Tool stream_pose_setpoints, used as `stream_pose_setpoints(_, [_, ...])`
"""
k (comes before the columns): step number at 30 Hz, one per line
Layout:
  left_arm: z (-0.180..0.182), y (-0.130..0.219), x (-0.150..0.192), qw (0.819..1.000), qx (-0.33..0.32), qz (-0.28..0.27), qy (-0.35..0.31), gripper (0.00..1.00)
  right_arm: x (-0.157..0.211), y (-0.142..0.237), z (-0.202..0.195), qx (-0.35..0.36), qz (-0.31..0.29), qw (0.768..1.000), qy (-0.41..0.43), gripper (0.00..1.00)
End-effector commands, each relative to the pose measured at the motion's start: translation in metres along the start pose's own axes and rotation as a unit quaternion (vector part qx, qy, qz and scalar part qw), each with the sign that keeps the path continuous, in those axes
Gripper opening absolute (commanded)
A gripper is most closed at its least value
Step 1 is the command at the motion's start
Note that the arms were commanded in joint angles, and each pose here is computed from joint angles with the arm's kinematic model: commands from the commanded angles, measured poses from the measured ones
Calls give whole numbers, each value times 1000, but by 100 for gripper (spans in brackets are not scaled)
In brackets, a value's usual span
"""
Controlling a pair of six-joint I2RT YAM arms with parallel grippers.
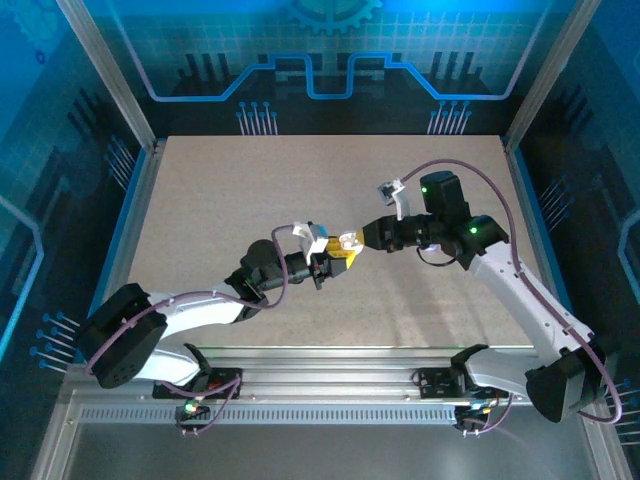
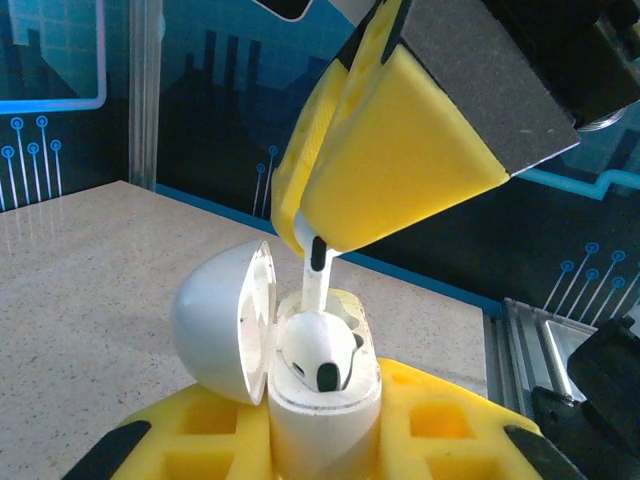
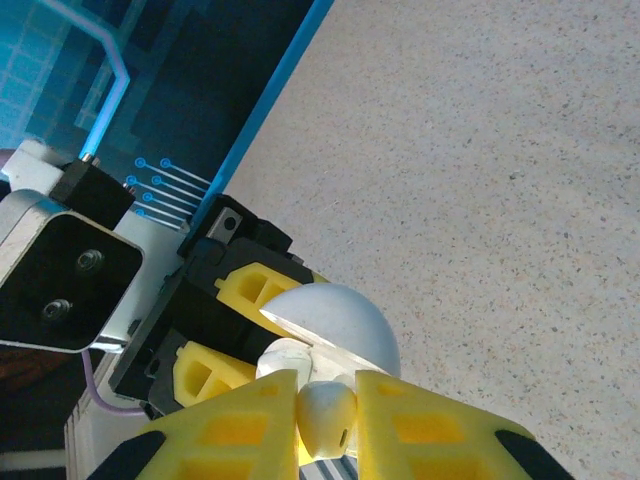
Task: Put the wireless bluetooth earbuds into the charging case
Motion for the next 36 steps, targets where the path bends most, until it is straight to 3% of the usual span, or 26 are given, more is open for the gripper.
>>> stream_pose_setpoints(1, [-4, -2, -29, 998, 22, -59, -23, 17, 1, 2, -1, -13, 22, 1000, 10, 20])
stream_pose_setpoints(11, [-7, -1, -32, 997, 41, -68, -20, 17, 2, 3, -5, -31, 56, 998, 27, 19])
stream_pose_setpoints(36, [-10, -1, -39, 994, 66, -90, -14, 17, 11, 11, -1, -57, 56, 990, 114, 19])
Point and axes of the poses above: each hand's point on the last joint's axis, 136 mm out from that joint toward the fingers, its own y axis back along the fingers, its own z axis along the line the jaws close on, x = y × z, the point moved 10 cm from there along y, back along the fingers, and after that the axes turned 13 degrees about -y, right-handed, at the moved point
